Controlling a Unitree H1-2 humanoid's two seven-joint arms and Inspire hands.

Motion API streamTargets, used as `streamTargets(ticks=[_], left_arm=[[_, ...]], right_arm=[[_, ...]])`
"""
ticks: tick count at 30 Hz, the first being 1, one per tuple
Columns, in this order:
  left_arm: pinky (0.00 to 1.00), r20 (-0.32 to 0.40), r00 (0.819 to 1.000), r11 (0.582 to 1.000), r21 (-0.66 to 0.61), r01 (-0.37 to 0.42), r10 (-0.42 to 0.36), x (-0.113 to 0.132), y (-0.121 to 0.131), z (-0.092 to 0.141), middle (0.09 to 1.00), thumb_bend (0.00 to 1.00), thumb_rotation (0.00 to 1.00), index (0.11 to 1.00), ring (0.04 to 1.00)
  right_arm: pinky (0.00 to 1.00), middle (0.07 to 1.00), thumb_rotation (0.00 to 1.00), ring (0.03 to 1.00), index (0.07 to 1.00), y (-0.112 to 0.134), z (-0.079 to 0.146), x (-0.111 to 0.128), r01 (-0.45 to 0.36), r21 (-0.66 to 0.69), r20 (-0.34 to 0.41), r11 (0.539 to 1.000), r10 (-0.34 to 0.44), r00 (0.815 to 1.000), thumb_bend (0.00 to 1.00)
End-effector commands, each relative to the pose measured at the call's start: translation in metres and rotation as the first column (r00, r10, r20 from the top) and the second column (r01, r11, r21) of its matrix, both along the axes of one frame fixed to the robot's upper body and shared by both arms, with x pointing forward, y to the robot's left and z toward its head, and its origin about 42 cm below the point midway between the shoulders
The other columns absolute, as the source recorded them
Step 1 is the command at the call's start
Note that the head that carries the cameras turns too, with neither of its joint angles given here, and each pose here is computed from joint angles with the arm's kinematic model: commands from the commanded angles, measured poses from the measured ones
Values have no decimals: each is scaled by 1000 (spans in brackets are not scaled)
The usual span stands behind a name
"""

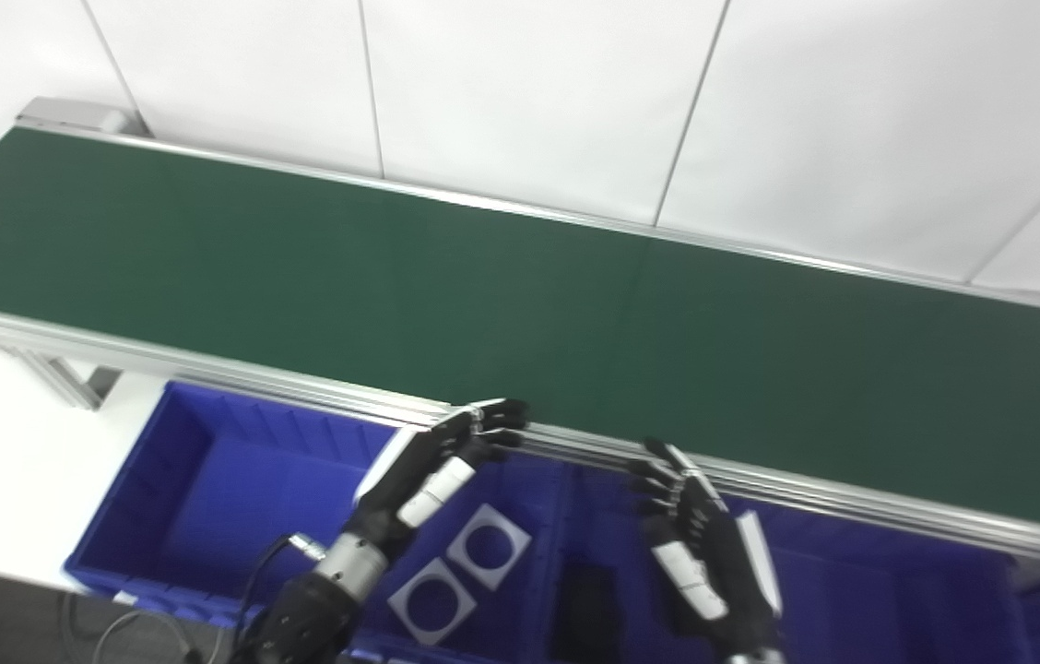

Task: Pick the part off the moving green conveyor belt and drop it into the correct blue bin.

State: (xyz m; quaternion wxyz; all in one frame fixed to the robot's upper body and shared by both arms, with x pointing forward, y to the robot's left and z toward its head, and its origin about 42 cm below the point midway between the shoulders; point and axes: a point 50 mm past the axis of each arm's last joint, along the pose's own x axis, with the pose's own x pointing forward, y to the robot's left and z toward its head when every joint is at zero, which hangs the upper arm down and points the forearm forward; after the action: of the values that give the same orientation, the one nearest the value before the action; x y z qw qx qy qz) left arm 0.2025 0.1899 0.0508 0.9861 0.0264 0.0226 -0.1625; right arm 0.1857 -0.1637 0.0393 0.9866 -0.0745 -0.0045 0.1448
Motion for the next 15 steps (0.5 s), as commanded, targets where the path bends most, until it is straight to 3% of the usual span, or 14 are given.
streamTargets(ticks=[1,12,15], left_arm=[[714,53,999,1000,-8,2,-2,6,4,12,783,547,871,800,749],[701,60,998,1000,-9,-8,8,3,17,18,771,446,824,795,741],[705,59,998,1000,-7,-9,9,5,19,21,774,461,835,803,740]], right_arm=[[690,795,809,758,874,9,9,5,-6,19,68,1000,4,998,697],[679,796,828,753,874,23,8,8,-16,6,58,1000,16,998,707],[668,792,839,751,868,27,7,10,-19,10,61,1000,18,998,712]])
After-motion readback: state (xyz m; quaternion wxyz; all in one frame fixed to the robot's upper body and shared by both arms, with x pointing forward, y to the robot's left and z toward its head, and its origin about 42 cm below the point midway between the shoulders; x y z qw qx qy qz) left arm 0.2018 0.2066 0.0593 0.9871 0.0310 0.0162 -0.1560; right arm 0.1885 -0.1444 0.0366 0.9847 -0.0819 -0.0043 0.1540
